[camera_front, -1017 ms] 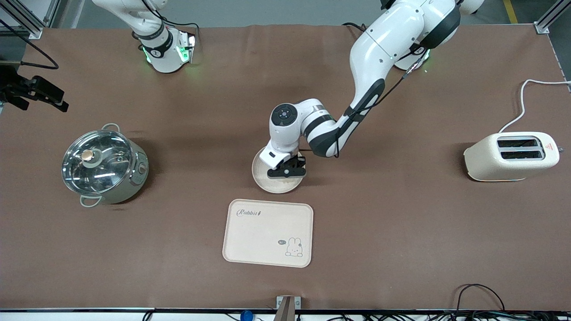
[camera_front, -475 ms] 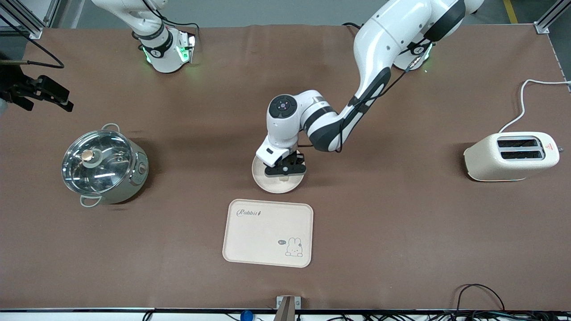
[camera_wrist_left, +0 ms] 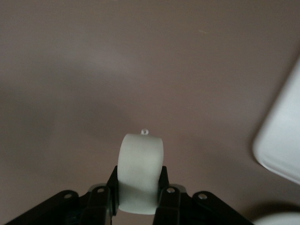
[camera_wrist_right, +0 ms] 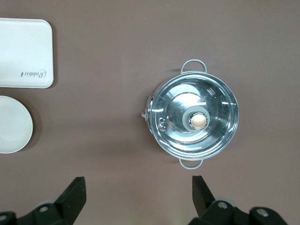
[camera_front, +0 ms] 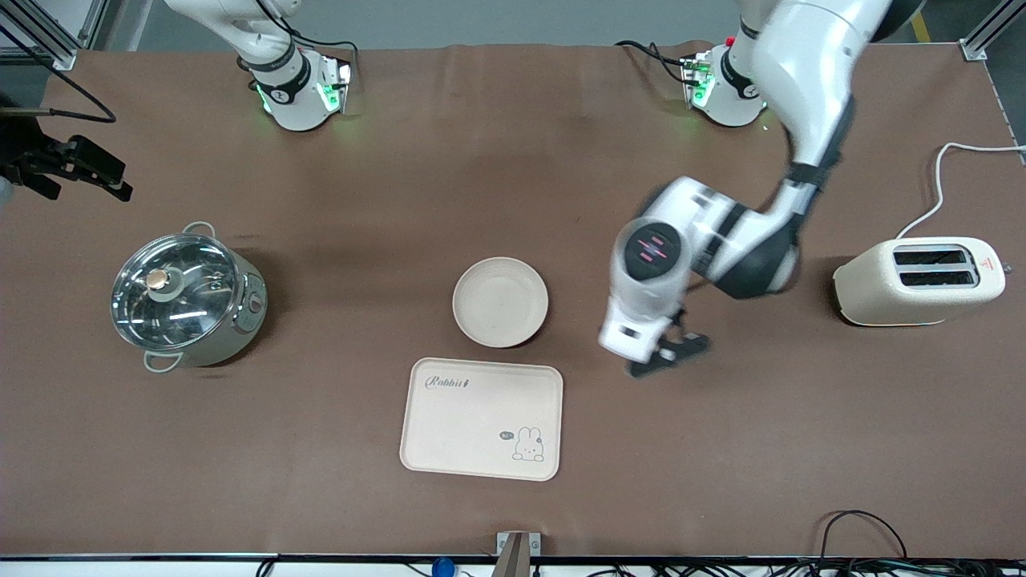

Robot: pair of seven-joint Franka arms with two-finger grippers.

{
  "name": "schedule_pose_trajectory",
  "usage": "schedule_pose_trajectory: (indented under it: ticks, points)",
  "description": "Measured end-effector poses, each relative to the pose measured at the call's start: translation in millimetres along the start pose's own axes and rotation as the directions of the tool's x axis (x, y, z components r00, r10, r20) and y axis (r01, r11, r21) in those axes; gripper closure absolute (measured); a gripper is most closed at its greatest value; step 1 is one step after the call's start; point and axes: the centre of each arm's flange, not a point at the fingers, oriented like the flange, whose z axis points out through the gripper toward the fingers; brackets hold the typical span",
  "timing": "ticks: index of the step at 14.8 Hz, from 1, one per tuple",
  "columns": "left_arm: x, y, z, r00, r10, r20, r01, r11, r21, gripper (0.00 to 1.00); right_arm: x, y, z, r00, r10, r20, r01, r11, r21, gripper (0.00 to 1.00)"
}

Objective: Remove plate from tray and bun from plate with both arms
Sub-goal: 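Lift the bun off the plate and carry it toward the toaster, then lower the bun beside the toaster and open the left gripper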

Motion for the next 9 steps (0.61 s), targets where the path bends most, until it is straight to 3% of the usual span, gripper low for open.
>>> schedule_pose_trajectory:
  ticks: [3,5,8,9]
  points:
    - [52.1,-72.9,55.7,0.993,-0.089,0.075,0.086,0.995,0.047,0.65,0.0,-1.0,0.0,1.000,-0.002,0.000,0.002,1.000,0.000,0.00]
    - [77.5,-116.7,91.0,0.987,-0.122,0.100,0.119,0.992,0.036,0.65,0.0,-1.1,0.0,1.000,-0.002,0.000,0.002,1.000,0.000,0.00]
    - [86.5,-157.4,144.6,0.979,-0.156,0.134,0.156,0.988,0.010,0.64,-0.1,-1.3,0.0,1.000,-0.002,0.000,0.002,1.000,0.000,0.00]
    - [84.1,-162.1,156.4,0.976,-0.160,0.145,0.161,0.987,0.010,0.59,-0.1,-1.4,0.0,1.000,-0.003,0.000,0.003,1.000,0.000,0.00]
